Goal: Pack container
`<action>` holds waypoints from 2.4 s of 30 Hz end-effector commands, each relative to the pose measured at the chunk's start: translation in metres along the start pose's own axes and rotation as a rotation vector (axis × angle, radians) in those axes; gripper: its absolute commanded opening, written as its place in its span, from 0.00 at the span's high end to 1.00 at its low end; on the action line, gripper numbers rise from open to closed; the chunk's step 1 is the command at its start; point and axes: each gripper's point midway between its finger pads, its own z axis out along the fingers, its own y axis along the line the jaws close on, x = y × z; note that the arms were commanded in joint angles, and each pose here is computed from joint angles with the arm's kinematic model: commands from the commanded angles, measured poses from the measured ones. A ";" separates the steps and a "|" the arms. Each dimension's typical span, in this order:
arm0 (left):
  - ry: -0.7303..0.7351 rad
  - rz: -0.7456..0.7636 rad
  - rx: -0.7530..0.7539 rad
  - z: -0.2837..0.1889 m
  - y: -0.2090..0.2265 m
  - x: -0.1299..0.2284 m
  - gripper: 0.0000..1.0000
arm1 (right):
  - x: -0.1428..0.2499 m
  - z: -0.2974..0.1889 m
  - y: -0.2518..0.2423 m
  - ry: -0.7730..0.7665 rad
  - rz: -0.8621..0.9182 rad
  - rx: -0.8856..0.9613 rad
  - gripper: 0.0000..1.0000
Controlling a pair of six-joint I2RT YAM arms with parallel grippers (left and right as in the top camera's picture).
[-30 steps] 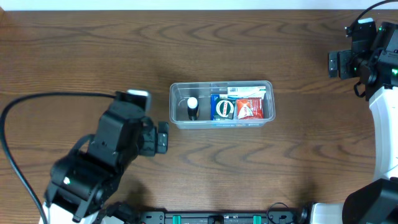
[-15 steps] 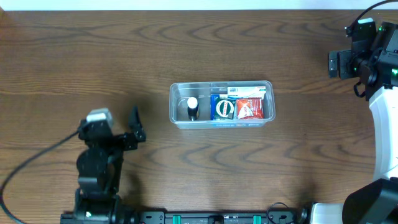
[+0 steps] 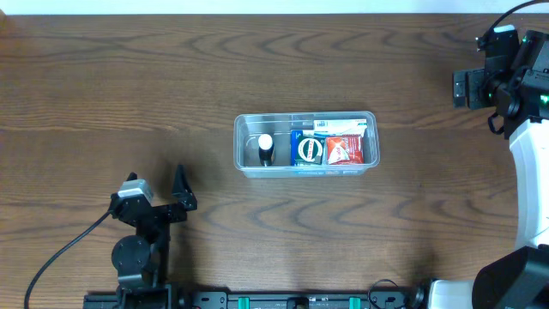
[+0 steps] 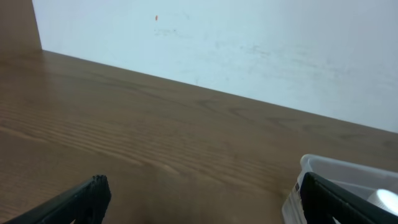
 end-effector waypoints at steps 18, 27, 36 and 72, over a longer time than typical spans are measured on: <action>0.061 0.066 -0.011 -0.001 0.007 0.031 0.02 | 0.000 0.002 -0.002 0.003 0.017 0.002 0.01; 0.061 0.066 -0.011 -0.001 0.007 0.031 0.02 | 0.000 0.002 -0.002 0.003 0.017 0.002 0.01; 0.061 0.066 -0.011 -0.001 0.007 0.031 0.02 | 0.000 0.002 -0.002 0.003 0.017 0.002 0.01; 0.061 0.066 -0.011 -0.001 0.007 0.031 0.02 | 0.162 -0.084 0.147 -0.156 -0.193 -0.190 0.01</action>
